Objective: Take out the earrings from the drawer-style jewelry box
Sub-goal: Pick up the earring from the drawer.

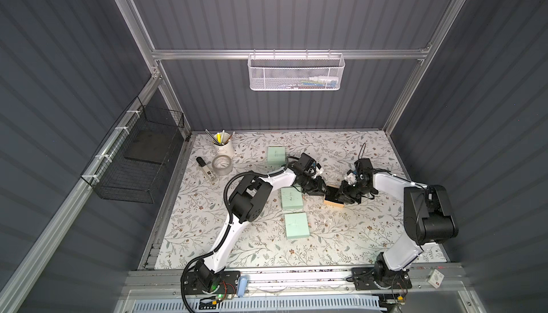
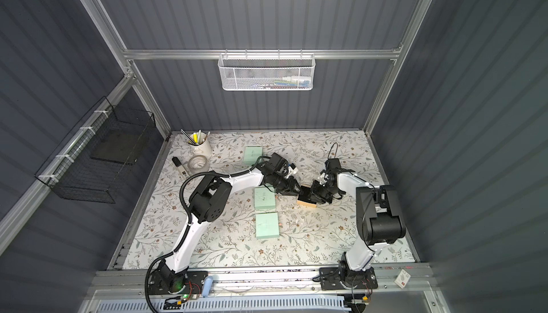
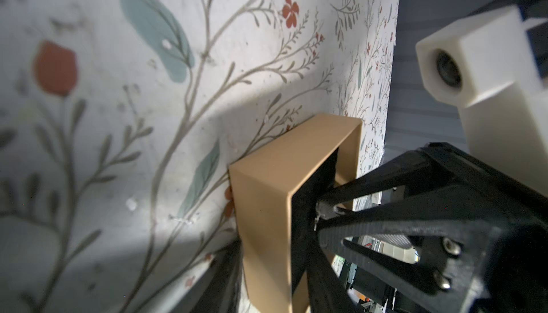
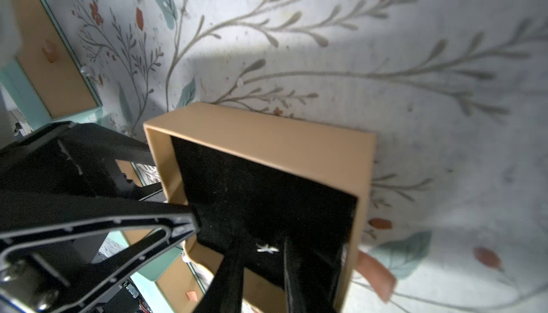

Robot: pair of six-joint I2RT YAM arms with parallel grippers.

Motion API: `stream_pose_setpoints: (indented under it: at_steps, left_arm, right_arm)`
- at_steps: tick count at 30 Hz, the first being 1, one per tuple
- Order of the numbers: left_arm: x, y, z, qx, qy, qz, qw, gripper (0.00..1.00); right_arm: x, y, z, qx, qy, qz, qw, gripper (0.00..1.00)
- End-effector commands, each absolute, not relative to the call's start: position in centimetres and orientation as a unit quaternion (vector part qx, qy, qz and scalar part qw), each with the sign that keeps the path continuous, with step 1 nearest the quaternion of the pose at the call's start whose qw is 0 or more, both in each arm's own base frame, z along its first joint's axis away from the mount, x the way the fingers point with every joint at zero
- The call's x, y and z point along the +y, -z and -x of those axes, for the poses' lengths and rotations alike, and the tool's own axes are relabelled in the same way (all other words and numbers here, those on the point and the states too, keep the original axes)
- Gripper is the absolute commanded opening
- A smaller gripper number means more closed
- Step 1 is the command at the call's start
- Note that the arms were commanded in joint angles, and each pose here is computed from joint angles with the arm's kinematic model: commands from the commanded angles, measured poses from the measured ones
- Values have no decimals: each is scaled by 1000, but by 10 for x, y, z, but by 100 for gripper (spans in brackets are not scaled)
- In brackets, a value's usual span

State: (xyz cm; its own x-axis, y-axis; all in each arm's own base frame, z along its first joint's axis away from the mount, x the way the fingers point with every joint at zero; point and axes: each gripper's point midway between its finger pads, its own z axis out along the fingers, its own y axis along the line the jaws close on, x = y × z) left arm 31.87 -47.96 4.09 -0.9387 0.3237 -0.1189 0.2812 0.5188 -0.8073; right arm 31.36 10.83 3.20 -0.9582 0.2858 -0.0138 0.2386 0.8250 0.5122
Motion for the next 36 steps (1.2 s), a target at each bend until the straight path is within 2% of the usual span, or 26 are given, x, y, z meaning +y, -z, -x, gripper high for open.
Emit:
stream_pose_setpoints:
  at_steps: [1,13,18,23,28,36]
  left_arm:
    - [-483,-37,-317,-873,-452,179,25,35]
    - [-487,-34,-314,-873,-452,179,31,34]
    - [-488,-35,-313,-872,-455,178,32,34]
    - [-488,-34,-313,-872,-455,177,32,34]
    - [-488,-33,-314,-872,-455,176,31,34]
    - [-488,-33,-313,-872,-456,175,33,35]
  right_arm:
    - [114,-39,-313,947,-286,-136,49,27]
    - [119,-44,-313,941,-306,-132,55,26]
    - [113,-37,-310,947,-287,-134,50,21]
    - [104,-30,-306,956,-258,-136,46,21]
    - [103,-29,-304,958,-252,-132,44,16]
    - [107,-29,-305,956,-259,-128,44,13]
